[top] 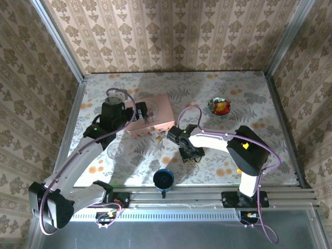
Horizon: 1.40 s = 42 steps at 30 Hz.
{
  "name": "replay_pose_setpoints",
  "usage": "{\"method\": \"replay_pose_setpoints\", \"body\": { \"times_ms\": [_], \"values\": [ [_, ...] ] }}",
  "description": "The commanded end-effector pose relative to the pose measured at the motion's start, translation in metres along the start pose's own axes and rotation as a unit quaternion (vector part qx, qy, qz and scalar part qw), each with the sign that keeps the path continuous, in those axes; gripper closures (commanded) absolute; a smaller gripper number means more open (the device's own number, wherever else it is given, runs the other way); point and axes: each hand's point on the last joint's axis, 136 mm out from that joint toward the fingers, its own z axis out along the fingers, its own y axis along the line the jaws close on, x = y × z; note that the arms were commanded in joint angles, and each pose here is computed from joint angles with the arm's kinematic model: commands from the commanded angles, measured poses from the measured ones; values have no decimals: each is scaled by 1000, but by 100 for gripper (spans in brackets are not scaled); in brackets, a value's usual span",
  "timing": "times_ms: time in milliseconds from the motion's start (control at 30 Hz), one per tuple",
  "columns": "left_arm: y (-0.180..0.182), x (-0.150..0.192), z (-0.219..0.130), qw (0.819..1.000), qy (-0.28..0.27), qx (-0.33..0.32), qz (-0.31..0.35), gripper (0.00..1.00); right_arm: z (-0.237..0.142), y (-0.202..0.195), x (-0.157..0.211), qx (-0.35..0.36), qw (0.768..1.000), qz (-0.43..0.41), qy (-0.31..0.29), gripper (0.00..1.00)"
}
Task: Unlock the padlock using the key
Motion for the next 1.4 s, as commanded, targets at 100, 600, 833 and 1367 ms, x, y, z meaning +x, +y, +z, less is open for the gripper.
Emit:
{"method": "replay_pose_setpoints", "body": {
  "times_ms": [100, 600, 833, 1367],
  "values": [
    [-2, -7, -4, 1000, -15, 7, 8, 0, -11, -27, 15, 27, 999, 18, 10, 57],
    [1, -3, -4, 1000, -18, 8, 7, 0, -30, 5, -13, -99, 991, 77, -36, 61],
    [1, -4, -4, 1000, -18, 8, 8, 0, -10, 7, -8, -95, 993, 76, -6, 61],
    [0, -3, -2, 1000, -18, 11, 4, 0, 14, -5, 7, -57, 996, 65, 19, 73]
  ]
}}
